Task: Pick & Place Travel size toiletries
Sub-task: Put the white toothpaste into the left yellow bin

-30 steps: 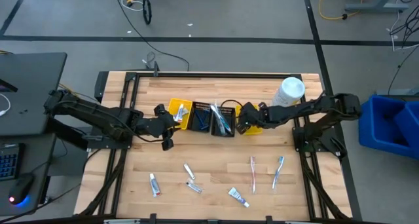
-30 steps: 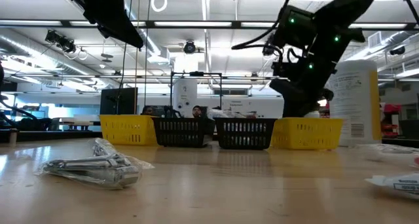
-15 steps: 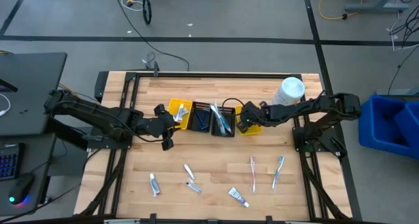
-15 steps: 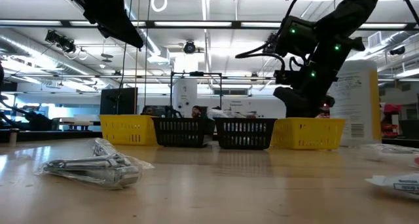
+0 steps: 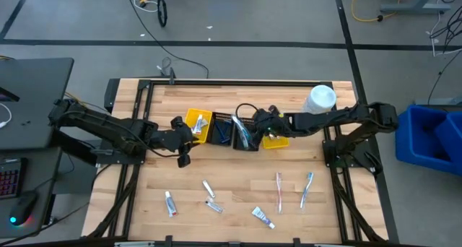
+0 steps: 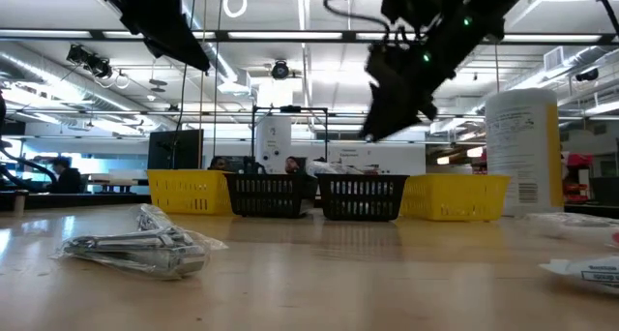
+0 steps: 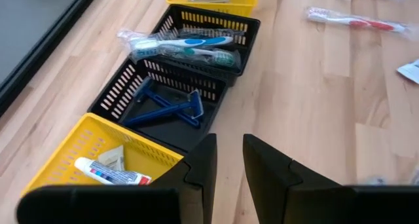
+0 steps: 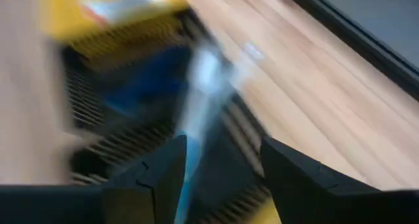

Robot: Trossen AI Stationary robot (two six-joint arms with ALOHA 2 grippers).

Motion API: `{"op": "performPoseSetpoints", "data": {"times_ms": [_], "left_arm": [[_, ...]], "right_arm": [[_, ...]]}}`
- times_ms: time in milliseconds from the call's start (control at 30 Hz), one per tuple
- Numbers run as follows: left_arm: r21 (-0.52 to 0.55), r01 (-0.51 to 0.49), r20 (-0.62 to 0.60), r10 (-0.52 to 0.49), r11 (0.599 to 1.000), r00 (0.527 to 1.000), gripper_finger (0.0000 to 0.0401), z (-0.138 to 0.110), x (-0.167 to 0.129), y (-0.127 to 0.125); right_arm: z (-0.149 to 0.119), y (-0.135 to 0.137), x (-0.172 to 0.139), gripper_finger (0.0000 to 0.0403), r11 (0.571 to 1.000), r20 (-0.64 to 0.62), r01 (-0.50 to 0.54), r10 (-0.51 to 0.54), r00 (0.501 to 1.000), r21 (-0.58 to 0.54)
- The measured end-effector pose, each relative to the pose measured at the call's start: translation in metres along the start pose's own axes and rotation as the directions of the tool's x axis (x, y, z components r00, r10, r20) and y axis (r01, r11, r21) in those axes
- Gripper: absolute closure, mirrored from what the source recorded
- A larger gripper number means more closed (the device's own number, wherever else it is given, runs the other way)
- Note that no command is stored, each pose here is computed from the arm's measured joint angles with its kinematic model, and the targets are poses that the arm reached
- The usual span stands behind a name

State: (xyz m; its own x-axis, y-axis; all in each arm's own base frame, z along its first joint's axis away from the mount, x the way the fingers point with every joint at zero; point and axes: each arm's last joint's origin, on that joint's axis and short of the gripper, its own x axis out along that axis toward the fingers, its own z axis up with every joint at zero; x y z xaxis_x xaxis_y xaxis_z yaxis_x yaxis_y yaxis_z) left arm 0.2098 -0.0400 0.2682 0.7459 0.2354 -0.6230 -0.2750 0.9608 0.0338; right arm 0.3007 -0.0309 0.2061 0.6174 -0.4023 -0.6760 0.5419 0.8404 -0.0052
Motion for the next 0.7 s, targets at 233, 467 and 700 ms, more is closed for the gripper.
{"op": "performPoseSetpoints", "data": {"times_ms": [233,467,700], "left_arm": [[-0.001,0.051,-0.017,-0.051,0.999,0.999,0.0319,0.000,0.000,-0.001],[-0.002,0.083,-0.027,-0.083,0.997,0.996,0.0319,-0.001,0.000,-0.002],[-0.014,0.174,-0.060,-0.174,0.985,0.983,0.0319,-0.003,0.002,-0.010]], "right_arm": [[0.013,0.032,-0.012,0.0217,0.947,0.137,-0.319,0.321,0.937,-0.037],[0.001,0.053,-0.021,0.0233,0.908,0.105,-0.403,0.414,0.904,-0.114],[-0.022,0.061,-0.023,0.0214,0.917,0.064,-0.376,0.386,0.920,-0.134]]}}
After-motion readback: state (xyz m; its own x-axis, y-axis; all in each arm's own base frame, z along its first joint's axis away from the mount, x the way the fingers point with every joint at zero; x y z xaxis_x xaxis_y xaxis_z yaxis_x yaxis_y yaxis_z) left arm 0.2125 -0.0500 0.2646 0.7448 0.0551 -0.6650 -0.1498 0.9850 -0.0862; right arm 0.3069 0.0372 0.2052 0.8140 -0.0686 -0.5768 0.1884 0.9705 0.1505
